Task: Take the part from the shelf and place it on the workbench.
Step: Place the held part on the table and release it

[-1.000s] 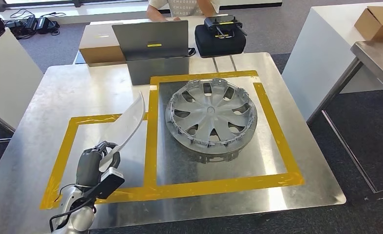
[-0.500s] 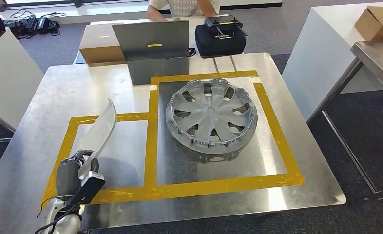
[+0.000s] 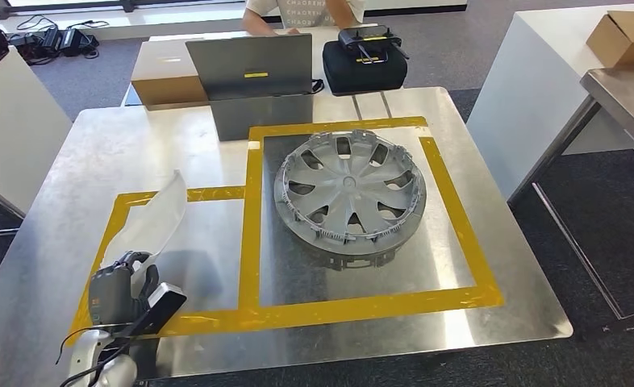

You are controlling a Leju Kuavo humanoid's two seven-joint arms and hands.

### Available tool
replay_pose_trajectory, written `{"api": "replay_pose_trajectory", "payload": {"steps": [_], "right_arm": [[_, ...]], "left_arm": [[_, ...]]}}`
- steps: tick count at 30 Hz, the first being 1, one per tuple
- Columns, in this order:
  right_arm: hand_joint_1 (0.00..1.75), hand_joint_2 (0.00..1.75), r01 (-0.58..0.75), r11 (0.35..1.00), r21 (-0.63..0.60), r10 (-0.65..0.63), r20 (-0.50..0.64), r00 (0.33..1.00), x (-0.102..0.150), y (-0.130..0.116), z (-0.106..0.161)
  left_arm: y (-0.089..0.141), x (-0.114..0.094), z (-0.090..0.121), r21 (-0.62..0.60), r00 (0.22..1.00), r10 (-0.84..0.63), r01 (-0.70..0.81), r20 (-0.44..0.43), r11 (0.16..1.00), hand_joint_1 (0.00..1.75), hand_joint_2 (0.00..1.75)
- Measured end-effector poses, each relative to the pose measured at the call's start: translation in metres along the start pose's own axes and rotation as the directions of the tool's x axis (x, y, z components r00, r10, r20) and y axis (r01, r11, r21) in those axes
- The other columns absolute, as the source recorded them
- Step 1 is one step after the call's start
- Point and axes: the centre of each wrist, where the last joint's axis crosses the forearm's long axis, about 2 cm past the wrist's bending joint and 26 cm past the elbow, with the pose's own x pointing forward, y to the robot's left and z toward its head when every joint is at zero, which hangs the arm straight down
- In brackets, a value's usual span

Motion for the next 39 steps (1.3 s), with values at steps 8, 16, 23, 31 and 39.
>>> {"api": "replay_pose_trajectory", "payload": {"steps": [8,16,23,31,39], "right_arm": [[0.00,0.00,-0.010,1.000,-0.001,0.010,0.014,1.000,0.001,0.000,0.000],[0.00,0.00,-0.020,1.000,-0.002,0.020,0.020,1.000,0.003,0.001,0.000],[0.00,0.00,-0.019,1.000,-0.001,0.019,0.021,1.000,0.003,0.002,0.000],[0.00,0.00,-0.016,1.000,0.000,0.016,0.021,1.000,0.003,0.002,0.000],[0.00,0.00,-0.005,1.000,0.000,0.005,0.019,1.000,0.003,0.002,0.000]], "left_arm": [[-0.006,-0.016,0.005,-0.006,1.000,-0.028,0.028,-0.014,1.000,0.00,0.87],[-0.007,-0.017,0.002,0.029,0.988,0.142,-0.141,-0.065,0.990,0.00,0.00],[0.001,0.000,-0.001,0.129,0.804,0.592,-0.583,-0.045,0.802,0.00,0.00],[0.018,0.015,-0.008,0.183,0.734,0.677,-0.674,0.055,0.716,0.00,0.00],[0.057,0.051,-0.017,0.217,0.429,0.851,-0.900,0.302,0.377,0.00,0.00]]}}
